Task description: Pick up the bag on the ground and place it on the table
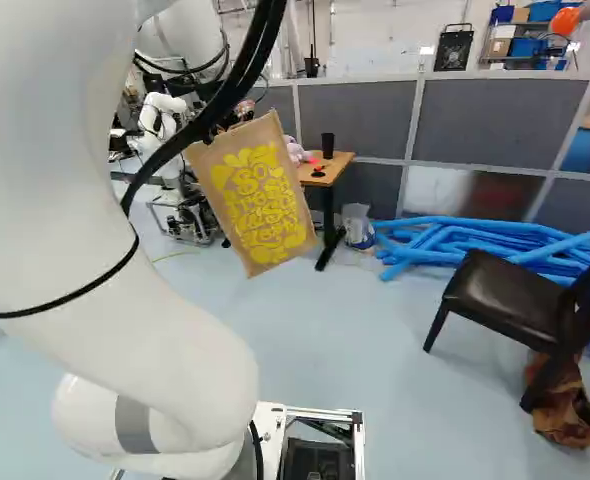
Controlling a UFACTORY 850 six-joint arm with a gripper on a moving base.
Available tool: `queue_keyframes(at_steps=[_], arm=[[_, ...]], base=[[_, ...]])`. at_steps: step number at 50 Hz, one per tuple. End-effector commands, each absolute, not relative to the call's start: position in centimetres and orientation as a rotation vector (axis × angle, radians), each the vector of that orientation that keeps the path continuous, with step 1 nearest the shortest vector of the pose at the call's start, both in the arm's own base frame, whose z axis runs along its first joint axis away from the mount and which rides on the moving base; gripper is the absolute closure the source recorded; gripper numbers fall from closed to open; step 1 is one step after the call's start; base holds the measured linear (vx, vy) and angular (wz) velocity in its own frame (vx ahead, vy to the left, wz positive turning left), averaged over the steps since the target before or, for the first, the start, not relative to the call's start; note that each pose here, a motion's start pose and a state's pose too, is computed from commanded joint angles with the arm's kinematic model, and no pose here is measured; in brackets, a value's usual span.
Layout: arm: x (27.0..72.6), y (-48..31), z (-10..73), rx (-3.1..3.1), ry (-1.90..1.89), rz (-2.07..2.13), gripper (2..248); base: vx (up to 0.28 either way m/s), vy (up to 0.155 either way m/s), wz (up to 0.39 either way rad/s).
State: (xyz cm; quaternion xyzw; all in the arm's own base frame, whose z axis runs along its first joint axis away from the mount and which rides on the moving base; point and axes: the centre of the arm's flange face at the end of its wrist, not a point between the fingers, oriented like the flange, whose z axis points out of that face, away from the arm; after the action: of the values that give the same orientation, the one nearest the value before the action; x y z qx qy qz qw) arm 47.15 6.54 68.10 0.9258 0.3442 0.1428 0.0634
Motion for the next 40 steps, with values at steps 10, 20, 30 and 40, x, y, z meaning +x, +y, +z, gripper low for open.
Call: queue_keyframes(at_steps=[10,20,30,40], arm=[[47.15,6.54,68.10,2.797,1.040,0.431,229],[47.15,6.54,68.10,2.797,1.040,0.431,229],[47.15,6.54,68.10,2.797,1.040,0.431,229],[47.15,6.54,68.10,2.797,1.040,0.431,229]], base=[[0.047,0.137,0.170],[0.051,0.106,0.067],[0.068,0.101,-0.015],[0.087,0.110,-0.012]])
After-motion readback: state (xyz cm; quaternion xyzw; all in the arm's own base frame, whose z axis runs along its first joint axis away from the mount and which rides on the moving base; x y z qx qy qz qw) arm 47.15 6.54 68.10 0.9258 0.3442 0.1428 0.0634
